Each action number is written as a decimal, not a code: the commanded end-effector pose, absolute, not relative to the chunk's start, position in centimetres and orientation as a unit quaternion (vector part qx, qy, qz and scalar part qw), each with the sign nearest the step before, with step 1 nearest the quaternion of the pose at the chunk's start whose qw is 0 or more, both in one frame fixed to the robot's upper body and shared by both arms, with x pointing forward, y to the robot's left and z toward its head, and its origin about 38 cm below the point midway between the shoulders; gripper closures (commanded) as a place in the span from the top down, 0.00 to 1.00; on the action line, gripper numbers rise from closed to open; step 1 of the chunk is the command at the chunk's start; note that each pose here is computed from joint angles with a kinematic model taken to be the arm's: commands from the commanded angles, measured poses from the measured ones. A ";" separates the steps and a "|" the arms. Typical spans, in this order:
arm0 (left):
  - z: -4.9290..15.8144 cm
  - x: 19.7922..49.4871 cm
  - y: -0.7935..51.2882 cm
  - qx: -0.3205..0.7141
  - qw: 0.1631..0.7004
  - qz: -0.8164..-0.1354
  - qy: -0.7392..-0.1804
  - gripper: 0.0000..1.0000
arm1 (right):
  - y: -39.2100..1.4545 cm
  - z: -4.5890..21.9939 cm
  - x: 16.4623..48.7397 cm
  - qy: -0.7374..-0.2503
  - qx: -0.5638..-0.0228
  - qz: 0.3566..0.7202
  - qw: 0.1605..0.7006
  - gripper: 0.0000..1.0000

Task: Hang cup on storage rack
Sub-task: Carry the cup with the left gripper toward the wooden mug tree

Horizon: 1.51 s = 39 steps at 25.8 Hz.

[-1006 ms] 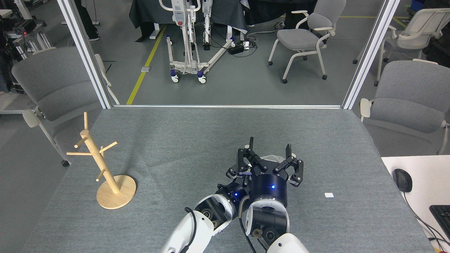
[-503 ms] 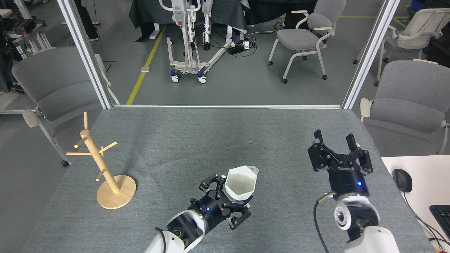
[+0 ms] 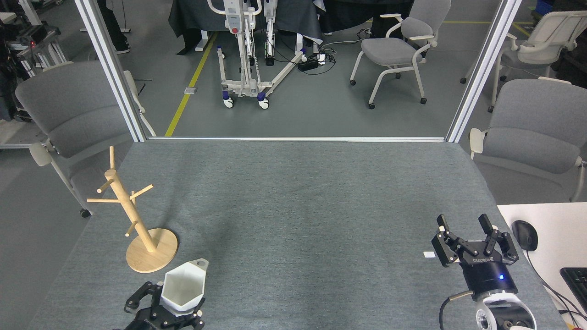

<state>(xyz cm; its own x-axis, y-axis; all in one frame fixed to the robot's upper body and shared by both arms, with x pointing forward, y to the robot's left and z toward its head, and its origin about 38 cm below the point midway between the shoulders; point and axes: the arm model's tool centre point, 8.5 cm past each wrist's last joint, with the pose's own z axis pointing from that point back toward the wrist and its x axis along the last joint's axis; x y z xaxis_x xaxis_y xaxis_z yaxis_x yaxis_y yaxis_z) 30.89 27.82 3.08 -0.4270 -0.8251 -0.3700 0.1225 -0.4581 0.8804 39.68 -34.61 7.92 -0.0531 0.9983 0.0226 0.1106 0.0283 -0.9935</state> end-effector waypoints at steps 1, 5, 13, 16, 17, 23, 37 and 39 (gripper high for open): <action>2.7 28.9 34.6 0.461 0.372 -0.722 -0.357 0.00 | -34.2 7.3 38.5 -0.543 -0.506 0.485 0.463 1.00; 3.0 28.3 40.4 0.493 0.424 -0.693 -0.310 0.00 | -33.8 8.3 38.3 -0.545 -0.515 0.487 0.448 1.00; 7.6 30.8 47.1 0.563 0.475 -0.617 -0.275 0.00 | -33.2 8.4 38.5 -0.546 -0.512 0.500 0.436 1.00; 10.8 32.8 48.7 0.591 0.476 -0.593 -0.269 0.00 | -32.7 8.4 38.9 -0.538 -0.523 0.481 0.455 1.00; 11.6 33.4 49.0 0.597 0.475 -0.588 -0.268 0.00 | -32.9 8.4 38.9 -0.525 -0.532 0.474 0.466 1.00; 15.2 36.2 49.1 0.617 0.466 -0.572 -0.275 0.00 | -31.7 8.6 39.2 -0.512 -0.530 0.470 0.486 1.00; 15.2 39.7 45.8 0.608 0.435 -0.615 -0.251 0.00 | -31.8 8.4 39.4 -0.510 -0.526 0.469 0.492 1.00; 14.9 39.8 45.3 0.606 0.430 -0.621 -0.249 0.00 | -32.0 8.6 39.3 -0.510 -0.529 0.471 0.489 1.00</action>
